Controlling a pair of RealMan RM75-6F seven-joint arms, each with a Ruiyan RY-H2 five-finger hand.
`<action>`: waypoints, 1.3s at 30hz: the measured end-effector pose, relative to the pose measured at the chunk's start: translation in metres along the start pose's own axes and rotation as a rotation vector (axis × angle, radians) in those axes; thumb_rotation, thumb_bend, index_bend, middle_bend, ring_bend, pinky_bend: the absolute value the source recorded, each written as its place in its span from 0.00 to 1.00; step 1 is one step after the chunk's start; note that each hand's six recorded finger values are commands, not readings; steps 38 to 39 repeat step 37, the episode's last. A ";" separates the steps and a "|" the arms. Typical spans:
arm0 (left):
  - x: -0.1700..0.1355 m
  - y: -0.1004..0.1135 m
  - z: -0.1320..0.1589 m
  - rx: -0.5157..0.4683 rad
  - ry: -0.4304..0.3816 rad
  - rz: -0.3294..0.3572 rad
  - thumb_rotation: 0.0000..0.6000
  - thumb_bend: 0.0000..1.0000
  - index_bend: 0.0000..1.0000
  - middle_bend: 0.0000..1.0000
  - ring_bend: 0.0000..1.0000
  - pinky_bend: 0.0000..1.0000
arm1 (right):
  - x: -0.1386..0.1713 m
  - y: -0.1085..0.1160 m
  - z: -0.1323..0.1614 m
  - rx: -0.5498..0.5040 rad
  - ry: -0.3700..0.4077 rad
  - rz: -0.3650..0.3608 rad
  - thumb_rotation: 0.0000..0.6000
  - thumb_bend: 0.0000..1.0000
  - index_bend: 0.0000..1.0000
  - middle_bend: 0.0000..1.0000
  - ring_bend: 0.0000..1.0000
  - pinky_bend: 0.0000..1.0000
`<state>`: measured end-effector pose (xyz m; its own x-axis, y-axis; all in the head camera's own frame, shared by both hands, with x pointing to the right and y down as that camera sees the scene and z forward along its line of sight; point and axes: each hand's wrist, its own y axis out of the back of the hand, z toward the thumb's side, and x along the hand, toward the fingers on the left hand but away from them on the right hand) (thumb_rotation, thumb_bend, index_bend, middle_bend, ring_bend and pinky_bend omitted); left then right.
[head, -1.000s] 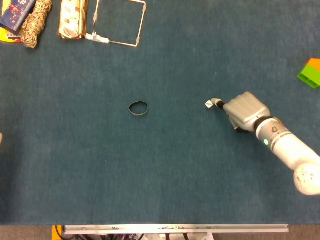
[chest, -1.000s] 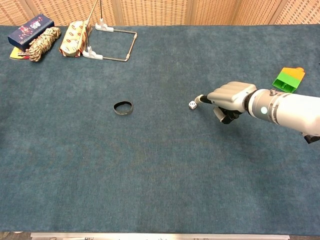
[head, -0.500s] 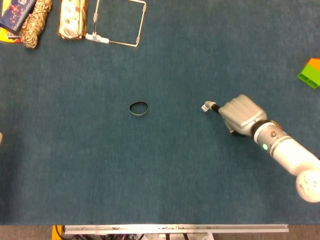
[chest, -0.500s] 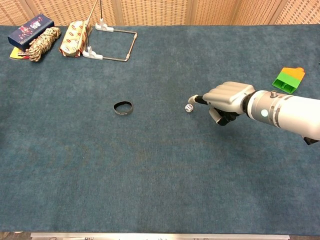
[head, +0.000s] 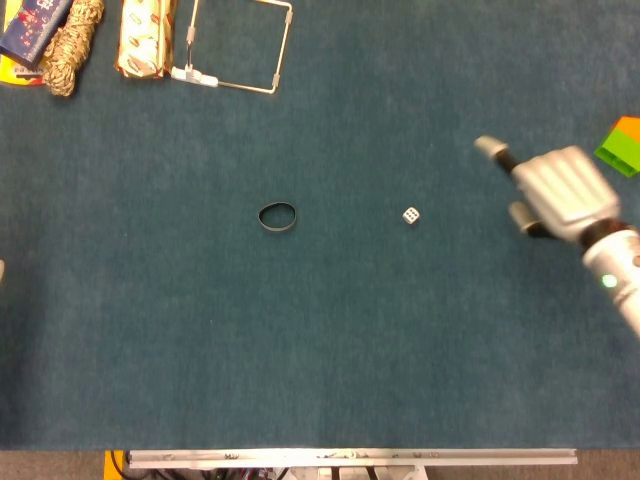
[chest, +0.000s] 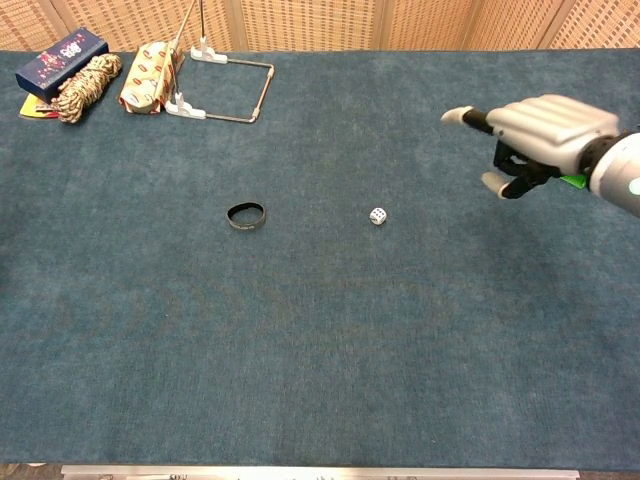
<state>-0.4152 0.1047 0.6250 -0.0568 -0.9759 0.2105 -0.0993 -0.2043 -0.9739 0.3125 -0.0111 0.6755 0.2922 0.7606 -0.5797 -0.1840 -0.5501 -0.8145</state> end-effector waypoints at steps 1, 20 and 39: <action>0.000 0.000 0.000 0.000 0.001 0.001 1.00 0.23 0.21 0.30 0.30 0.26 | 0.004 0.003 -0.007 -0.013 -0.017 -0.024 1.00 0.23 0.00 0.80 0.83 0.94; 0.000 0.003 0.005 -0.004 -0.010 0.011 1.00 0.23 0.21 0.30 0.29 0.22 | 0.068 0.000 -0.087 -0.045 -0.159 -0.188 1.00 0.00 0.00 0.00 0.00 0.10; -0.005 0.004 0.014 -0.008 -0.032 0.019 1.00 0.23 0.21 0.30 0.29 0.22 | 0.130 -0.002 -0.102 -0.062 -0.246 -0.320 1.00 0.01 0.00 0.00 0.00 0.10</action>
